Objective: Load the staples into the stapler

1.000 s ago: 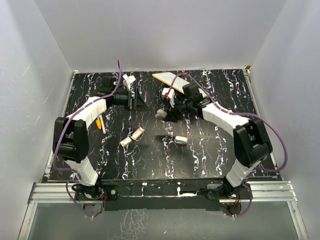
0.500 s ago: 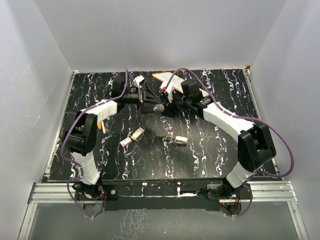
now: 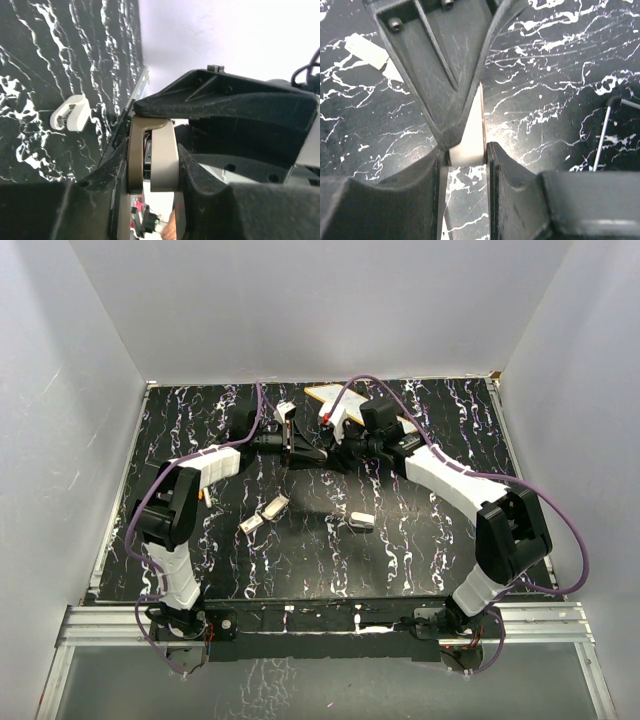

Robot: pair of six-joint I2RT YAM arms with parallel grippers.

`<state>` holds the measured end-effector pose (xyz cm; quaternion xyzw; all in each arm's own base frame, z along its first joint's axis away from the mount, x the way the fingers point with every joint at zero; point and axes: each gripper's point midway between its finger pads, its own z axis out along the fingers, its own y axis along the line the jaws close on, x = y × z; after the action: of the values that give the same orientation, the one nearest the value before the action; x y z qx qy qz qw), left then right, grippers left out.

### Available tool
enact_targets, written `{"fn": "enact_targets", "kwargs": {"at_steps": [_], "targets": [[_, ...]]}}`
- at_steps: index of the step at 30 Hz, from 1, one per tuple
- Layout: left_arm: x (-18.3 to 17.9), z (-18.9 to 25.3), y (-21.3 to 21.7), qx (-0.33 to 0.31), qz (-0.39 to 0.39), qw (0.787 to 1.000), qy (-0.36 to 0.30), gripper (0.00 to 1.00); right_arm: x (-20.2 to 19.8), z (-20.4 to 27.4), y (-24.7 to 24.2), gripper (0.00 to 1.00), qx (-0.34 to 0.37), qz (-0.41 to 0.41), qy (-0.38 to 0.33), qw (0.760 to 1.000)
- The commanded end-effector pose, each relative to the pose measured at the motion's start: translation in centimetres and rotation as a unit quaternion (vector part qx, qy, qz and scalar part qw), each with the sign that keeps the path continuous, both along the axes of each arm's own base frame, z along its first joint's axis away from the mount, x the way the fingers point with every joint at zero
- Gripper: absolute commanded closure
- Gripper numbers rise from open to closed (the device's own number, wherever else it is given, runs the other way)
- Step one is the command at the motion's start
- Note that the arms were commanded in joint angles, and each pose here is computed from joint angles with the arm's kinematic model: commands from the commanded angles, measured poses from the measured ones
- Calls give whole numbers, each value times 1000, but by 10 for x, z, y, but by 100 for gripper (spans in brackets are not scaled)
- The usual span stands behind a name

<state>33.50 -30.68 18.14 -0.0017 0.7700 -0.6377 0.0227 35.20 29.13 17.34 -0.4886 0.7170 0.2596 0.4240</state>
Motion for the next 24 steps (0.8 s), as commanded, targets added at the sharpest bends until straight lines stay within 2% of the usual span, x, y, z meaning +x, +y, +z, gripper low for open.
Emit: {"fn": "enact_targets", "kwargs": {"at_steps": [1, 5, 6, 7, 8, 9, 10, 15, 18, 20, 22, 24], "targets": [[-10, 10, 1, -11, -19, 1000, -11, 100, 9, 18, 3, 92, 10, -2, -37, 999], [-14, 14, 2, -15, -28, 999, -20, 98, 6, 14, 1, 92, 8, -1, -36, 999], [-14, 17, 2, -19, -30, 999, -23, 84, 5, 14, 1, 92, 8, 0, -37, 999], [-14, 21, 1, -23, -29, 999, -30, 61, 4, 12, 0, 92, 6, 1, -37, 999], [-13, 25, 3, -24, -26, 999, -42, 31, 3, 11, -2, 92, 3, 1, -38, 999], [-13, 26, 4, -20, -23, 998, -53, 9, 2, 10, -4, 92, -1, 4, -42, 999], [-13, 28, 6, -15, -21, 997, -66, 4, 1, 7, -7, 92, -8, 7, -45, 999], [-4, 27, 32, 21, 1, 993, -114, 3, -11, -12, -35, 92, -44, 24, -57, 997], [9, 18, 63, 95, 25, 982, -159, 3, -14, -32, -56, 92, -72, 32, -55, 995], [16, 8, 88, 192, 29, 957, -216, 3, -12, -45, -69, 92, -91, 32, -55, 994], [24, 5, 116, 290, 31, 910, -296, 3, -13, -59, -73, 92, -109, 46, -52, 992], [29, 11, 142, 361, 51, 862, -351, 3, -16, -71, -73, 92, -118, 61, -39, 990]]}}
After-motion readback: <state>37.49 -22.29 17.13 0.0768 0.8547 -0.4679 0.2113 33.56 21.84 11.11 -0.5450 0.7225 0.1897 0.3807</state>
